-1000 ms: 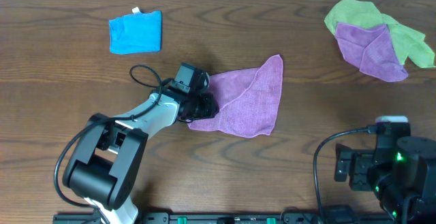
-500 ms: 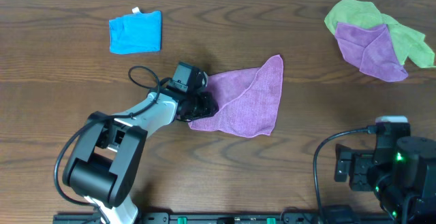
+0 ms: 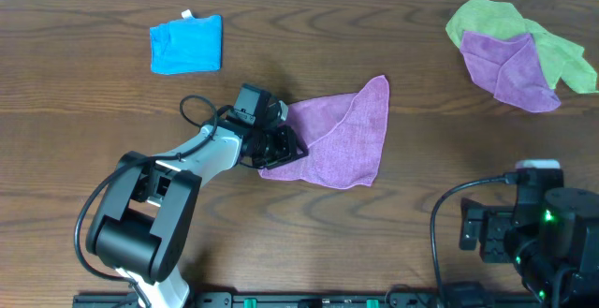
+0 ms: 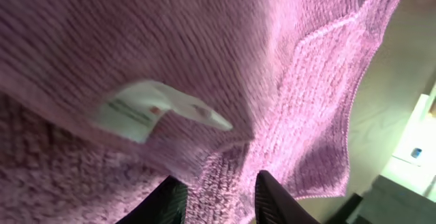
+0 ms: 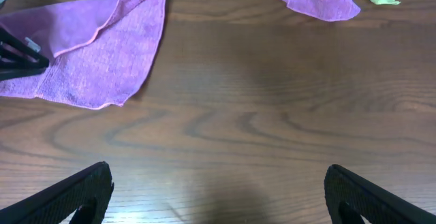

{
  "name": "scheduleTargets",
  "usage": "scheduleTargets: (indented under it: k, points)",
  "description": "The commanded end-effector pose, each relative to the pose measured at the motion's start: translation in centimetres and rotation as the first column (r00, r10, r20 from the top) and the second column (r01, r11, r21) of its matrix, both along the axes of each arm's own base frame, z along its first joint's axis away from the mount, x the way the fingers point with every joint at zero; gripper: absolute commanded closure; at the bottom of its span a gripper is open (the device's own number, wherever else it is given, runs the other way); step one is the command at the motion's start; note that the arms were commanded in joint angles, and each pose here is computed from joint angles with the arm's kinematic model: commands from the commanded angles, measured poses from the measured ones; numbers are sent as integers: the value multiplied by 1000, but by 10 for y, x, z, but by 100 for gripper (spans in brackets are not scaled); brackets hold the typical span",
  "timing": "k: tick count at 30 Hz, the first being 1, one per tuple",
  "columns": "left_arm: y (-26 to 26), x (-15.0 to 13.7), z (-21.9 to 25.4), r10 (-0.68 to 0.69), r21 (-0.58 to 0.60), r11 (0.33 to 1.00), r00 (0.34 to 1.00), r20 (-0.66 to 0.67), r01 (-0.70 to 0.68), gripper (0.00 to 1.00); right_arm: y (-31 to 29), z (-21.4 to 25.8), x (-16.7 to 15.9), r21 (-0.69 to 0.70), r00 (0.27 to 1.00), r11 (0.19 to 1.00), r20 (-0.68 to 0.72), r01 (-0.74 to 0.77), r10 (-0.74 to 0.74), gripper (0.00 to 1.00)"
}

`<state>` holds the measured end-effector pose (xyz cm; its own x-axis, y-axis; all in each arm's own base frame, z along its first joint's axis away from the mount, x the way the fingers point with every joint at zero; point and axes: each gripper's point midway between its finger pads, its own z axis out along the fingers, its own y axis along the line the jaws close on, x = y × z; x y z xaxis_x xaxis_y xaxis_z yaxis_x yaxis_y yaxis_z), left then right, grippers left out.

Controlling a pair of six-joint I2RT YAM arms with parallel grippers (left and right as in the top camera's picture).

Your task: Fold the cloth

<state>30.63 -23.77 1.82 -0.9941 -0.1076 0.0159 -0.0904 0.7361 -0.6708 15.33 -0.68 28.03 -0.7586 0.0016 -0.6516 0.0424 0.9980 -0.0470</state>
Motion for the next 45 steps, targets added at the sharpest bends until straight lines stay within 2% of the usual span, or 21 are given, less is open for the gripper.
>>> scheduleTargets:
  k: [1, 7, 13, 17, 22, 31, 37, 45]
  points:
    - [-2, 3, -1, 10, -1, 1000, 1000, -19, -10, 67, -2, -2, 0, -13, 1000, 1000, -9, -2, 2, 1]
    - [9, 11, -9, 45, 78, 996, 999, 16, -46, 69, -2, -3, 0, -13, 1000, 1000, -10, -2, 2, 1]
    - [13, 14, -12, 58, 105, 993, 998, 30, -60, 74, -2, -3, 0, -13, 1000, 1000, -10, -2, 2, 1]
    - [12, 17, -11, 70, 99, 992, 997, 30, -73, 70, -2, -3, 0, -13, 1000, 1000, -10, -2, 2, 1]
    - [11, 20, -9, 94, 89, 991, 995, 28, -96, 70, -2, -3, 0, -12, 1000, 1000, -10, -2, 2, 1]
    - [11, 24, -8, 100, 88, 991, 994, 48, -104, 79, -2, -3, 0, -12, 1000, 1000, -10, -2, 1, 1]
    - [12, 26, -9, 104, 96, 989, 993, 54, -109, 94, -2, -3, 0, -12, 1000, 1000, -10, -2, 1, 1]
    - [9, 36, -2, 110, 63, 991, 990, 93, -116, 94, -2, -3, -1, -12, 1000, 1000, -11, -2, 2, 1]
